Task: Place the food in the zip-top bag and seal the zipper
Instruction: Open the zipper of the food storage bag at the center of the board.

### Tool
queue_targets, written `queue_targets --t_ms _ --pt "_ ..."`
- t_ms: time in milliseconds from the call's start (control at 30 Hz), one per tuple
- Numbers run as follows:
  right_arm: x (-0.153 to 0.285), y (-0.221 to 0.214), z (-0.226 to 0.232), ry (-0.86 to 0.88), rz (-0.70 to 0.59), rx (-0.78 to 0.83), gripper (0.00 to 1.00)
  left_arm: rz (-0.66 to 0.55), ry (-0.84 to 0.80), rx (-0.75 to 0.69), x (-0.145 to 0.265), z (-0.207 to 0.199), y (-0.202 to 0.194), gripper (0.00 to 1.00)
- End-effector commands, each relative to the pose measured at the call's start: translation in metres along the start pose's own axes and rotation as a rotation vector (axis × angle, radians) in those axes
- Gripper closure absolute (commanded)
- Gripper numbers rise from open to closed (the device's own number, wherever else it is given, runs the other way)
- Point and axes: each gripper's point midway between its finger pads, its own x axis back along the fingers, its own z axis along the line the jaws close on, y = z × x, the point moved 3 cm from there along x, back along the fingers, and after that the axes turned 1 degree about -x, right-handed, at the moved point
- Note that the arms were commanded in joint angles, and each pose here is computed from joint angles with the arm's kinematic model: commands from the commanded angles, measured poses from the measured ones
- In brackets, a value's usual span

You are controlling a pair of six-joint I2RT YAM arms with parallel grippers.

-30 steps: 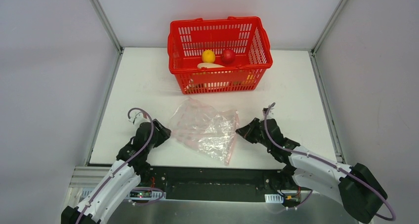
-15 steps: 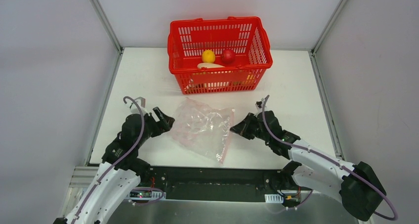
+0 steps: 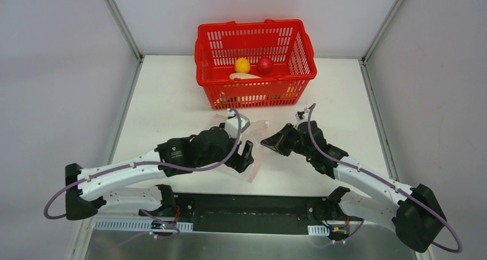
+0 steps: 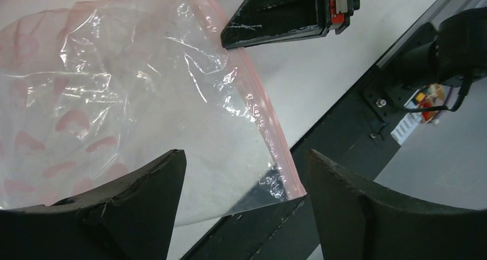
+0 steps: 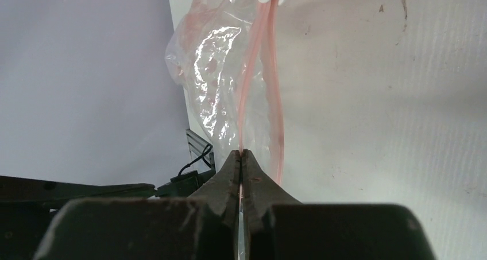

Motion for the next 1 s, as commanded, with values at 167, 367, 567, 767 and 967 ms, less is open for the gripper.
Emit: queue_targets --t_ms 167,367,567,767,967 --pt "0.007 0.006 0.037 0.085 0.001 -0.069 1.0 0.003 0.126 -0.216 -0.016 -0.022 0.021 0.24" --pt "0.007 0.005 0.044 0.096 0.024 -0.109 1.0 0.031 0.151 -0.257 -0.028 -0.031 0.018 0.34" --pt "0.009 0.005 0.053 0.127 0.036 -0.147 1.0 0.079 0.219 -0.291 -0.036 -0.024 0.003 0.37" --pt "0.011 0.003 0.057 0.148 0.052 -0.172 1.0 0.087 0.317 -0.342 -0.038 -0.017 0.004 0.46" --pt "0.011 0.004 0.058 0.146 0.047 -0.195 1.0 0.076 0.361 -0.378 -0.041 -0.021 0.011 0.48"
